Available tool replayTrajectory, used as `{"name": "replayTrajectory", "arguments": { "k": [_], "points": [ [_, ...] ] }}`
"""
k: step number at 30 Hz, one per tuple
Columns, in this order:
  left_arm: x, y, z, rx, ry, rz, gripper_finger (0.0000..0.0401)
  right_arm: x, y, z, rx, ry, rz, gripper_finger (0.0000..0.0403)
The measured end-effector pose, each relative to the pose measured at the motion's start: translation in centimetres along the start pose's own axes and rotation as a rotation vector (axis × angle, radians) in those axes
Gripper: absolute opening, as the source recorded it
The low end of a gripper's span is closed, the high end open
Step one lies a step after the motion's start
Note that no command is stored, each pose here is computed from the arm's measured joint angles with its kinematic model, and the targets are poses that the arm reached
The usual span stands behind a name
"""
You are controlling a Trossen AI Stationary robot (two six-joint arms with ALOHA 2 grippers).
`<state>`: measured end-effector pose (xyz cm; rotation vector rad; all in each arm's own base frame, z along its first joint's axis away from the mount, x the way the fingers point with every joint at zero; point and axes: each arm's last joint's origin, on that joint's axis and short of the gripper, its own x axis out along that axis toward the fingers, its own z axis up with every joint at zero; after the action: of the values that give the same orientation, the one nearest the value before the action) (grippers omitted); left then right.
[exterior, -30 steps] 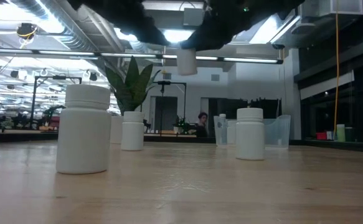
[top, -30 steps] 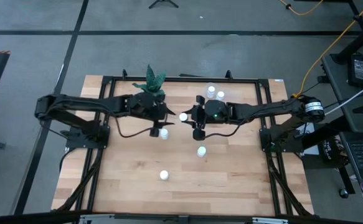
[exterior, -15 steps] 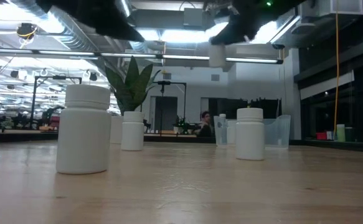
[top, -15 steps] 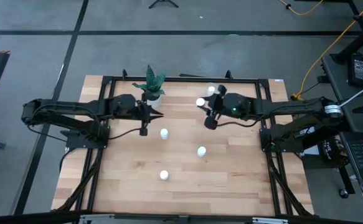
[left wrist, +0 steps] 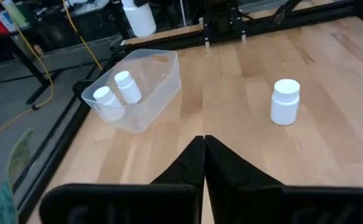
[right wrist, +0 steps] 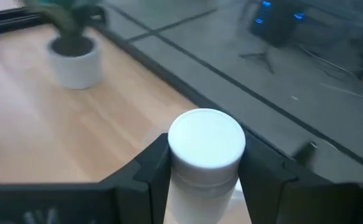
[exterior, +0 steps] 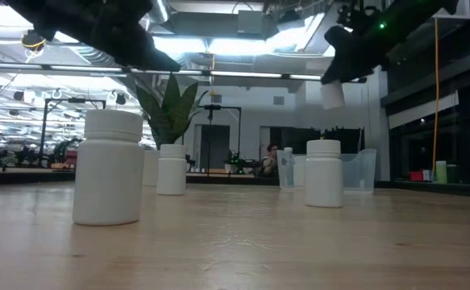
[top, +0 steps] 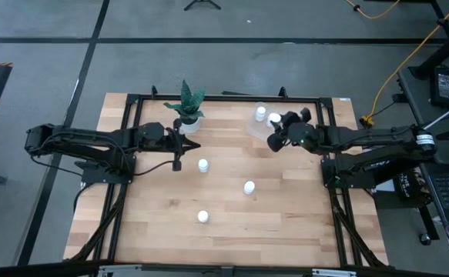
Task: Pick and place pill bottles into a basket
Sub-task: Put the white pill bottle into the transparent bin
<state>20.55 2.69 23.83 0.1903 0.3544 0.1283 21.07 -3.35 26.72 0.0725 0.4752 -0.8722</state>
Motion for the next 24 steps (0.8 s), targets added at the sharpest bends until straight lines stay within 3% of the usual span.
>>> {"name": "replayTrajectory", "arguments": {
  "k": [3, 9, 17, 24],
  "points": [
    [0.0, 0.0, 0.0, -0.028, -0.005, 0.001, 0.0008, -0.1, -0.3, -0.4, -0.001, 0.015, -0.076, 0.0148],
    [0.0, 0.0, 0.1, -0.047, -0.009, 0.002, 0.0002, -0.1, -0.5, -1.0, 0.041, 0.055, -0.107, 0.0148],
    [0.0, -0.1, -0.3, -0.076, 0.006, -0.001, 0.0010, -0.6, -0.8, -2.6, 0.155, 0.093, -0.242, 0.0148],
    [0.1, -0.1, -0.2, -0.074, 0.000, 0.000, 0.0003, 0.9, 0.8, -3.5, 0.095, 0.092, -0.299, 0.0148]
  ]
}}
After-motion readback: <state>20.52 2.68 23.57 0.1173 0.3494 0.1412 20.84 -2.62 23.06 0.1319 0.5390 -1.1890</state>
